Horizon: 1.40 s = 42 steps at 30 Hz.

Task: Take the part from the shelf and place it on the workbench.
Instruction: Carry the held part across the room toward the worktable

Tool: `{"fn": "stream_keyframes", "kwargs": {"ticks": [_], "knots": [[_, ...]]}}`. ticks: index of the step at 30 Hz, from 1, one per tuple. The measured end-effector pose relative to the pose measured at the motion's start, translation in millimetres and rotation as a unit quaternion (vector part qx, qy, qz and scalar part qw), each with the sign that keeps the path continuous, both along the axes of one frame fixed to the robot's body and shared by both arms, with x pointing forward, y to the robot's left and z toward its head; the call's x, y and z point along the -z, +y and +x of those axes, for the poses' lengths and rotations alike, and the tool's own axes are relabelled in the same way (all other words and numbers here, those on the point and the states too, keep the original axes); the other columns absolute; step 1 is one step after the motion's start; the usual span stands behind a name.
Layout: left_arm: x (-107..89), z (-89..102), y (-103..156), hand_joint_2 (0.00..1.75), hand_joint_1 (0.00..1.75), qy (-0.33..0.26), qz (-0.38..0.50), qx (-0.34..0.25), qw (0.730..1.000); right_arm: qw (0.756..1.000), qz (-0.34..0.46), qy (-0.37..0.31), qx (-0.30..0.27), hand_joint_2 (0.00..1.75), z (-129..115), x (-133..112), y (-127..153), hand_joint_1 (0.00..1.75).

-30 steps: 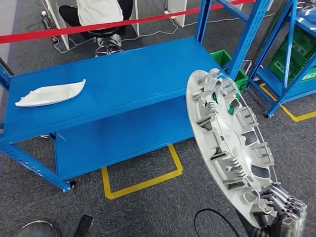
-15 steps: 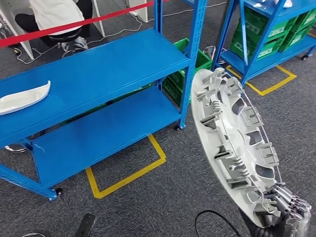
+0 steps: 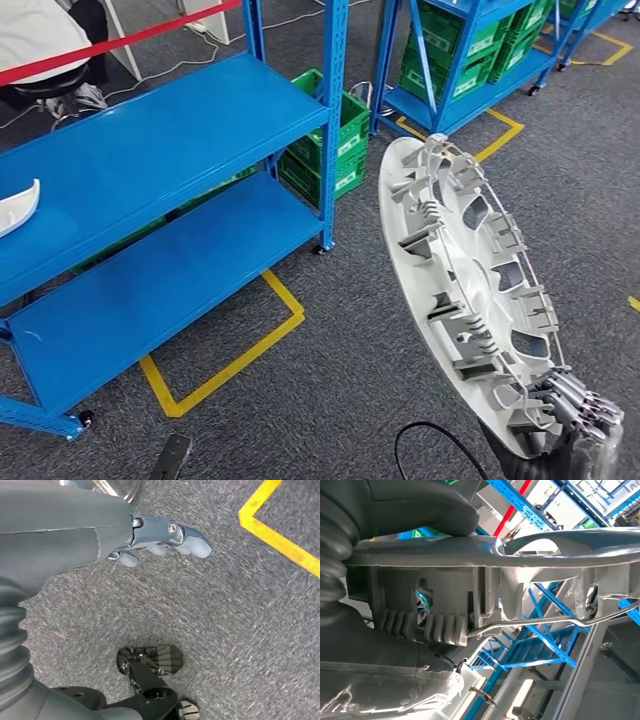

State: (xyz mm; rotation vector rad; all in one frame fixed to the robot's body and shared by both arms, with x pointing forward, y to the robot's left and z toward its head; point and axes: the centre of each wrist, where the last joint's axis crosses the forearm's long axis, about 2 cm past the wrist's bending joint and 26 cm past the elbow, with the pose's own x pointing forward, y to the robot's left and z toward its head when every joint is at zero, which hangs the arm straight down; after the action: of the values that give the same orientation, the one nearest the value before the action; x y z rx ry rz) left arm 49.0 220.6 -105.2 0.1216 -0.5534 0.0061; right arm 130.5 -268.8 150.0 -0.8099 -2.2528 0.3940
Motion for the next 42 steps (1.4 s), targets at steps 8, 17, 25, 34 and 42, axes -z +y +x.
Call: {"fn": "stream_keyframes", "kwargs": {"ticks": [8,17,25,34,42], "knots": [[-0.3,-0.7,-2.7,1.75,0.0,0.001,-0.004,-0.001,1.0,1.0,0.001,0.002,0.002,1.75,-1.1,0.6,-0.3,1.75],[-0.6,1.3,-3.4,1.75,0.0,-0.005,-0.004,0.005,1.0,1.0,0.005,0.0,0.001,1.75,-0.4,0.3,-0.3,1.75],[-0.5,-0.4,-3.9,1.75,0.0,-0.005,-0.003,0.015,1.0,1.0,-0.006,-0.005,0.001,1.75,-2.1,-2.3,1.4,1.75],[-0.8,-0.7,-6.1,1.75,0.0,0.0,-0.004,0.018,1.0,1.0,-0.002,-0.006,0.003,1.75,-3.7,-4.6,2.9,1.75],[-0.6,0.8,-3.7,1.75,0.0,0.005,0.0,0.006,1.0,1.0,-0.002,-0.015,-0.002,1.75,2.0,-6.7,5.2,1.75]]}}
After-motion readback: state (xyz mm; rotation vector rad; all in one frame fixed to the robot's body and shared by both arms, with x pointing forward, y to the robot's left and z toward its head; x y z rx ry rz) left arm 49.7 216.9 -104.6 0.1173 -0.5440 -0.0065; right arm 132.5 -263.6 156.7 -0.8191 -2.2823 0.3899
